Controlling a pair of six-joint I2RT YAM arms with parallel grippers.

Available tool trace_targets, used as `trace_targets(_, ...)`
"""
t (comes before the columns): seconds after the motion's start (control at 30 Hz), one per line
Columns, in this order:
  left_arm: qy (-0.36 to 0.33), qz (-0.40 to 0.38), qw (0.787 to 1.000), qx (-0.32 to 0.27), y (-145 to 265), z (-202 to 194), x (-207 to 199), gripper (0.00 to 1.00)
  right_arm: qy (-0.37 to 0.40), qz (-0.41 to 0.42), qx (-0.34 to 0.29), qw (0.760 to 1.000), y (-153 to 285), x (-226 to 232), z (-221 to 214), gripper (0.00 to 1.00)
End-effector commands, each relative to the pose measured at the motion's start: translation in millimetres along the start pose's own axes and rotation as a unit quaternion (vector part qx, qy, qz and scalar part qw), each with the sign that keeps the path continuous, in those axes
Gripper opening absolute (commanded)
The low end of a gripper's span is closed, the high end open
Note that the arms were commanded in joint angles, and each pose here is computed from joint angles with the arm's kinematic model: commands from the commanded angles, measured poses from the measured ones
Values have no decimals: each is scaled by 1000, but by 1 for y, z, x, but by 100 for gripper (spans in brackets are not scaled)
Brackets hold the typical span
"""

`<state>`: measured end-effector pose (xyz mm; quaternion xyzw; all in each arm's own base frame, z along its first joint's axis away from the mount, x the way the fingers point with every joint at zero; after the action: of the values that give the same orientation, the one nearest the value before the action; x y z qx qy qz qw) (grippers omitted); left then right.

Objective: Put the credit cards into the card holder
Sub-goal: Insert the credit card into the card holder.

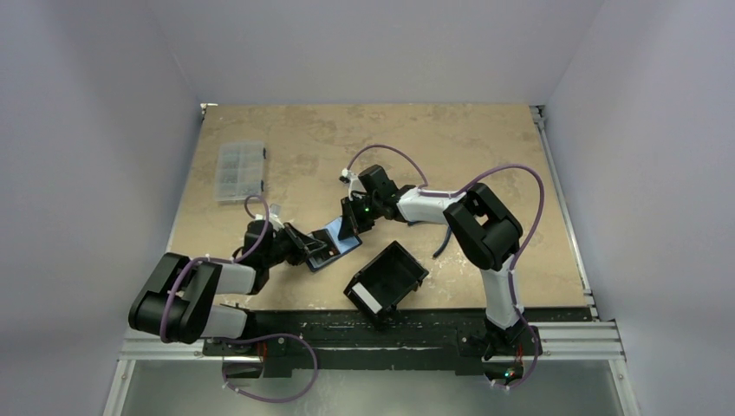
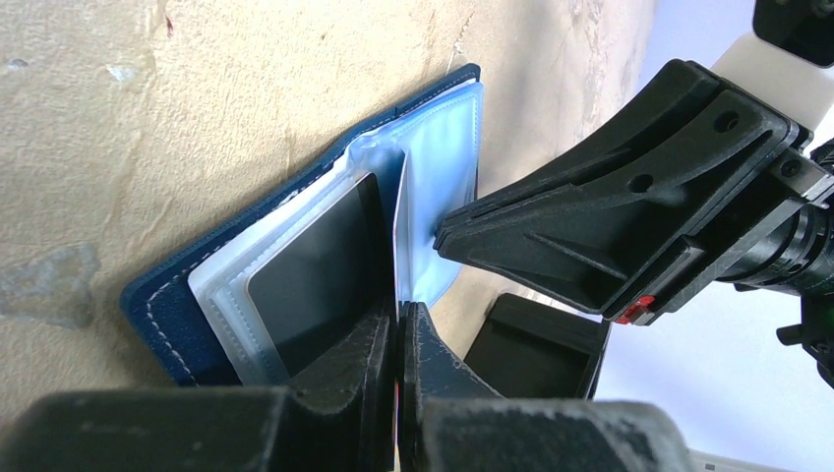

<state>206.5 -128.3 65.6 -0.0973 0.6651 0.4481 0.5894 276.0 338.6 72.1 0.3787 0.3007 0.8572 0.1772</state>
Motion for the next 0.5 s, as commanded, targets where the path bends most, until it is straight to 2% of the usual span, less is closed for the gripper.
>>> trace_targets(0.0,-1,-14,999,-36,-1,8,-2,0,-4,-26,28,999,-10,-14,-17,10)
trace_targets(0.47,7,-28,998,-52,-4,6,-3,0,-7,-25,31,999,-11,-15,-18,10)
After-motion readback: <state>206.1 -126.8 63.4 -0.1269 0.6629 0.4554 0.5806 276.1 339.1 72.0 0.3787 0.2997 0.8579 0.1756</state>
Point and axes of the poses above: each gripper's point midway between its finger pads, its own y axis back along the fingers, its own x axis along the line the jaws close on, z = x × y, the point moved 7 cm from there along y, back along the fingers, and after that the axes turned 8 degrees about y, right-handed, at the moved point
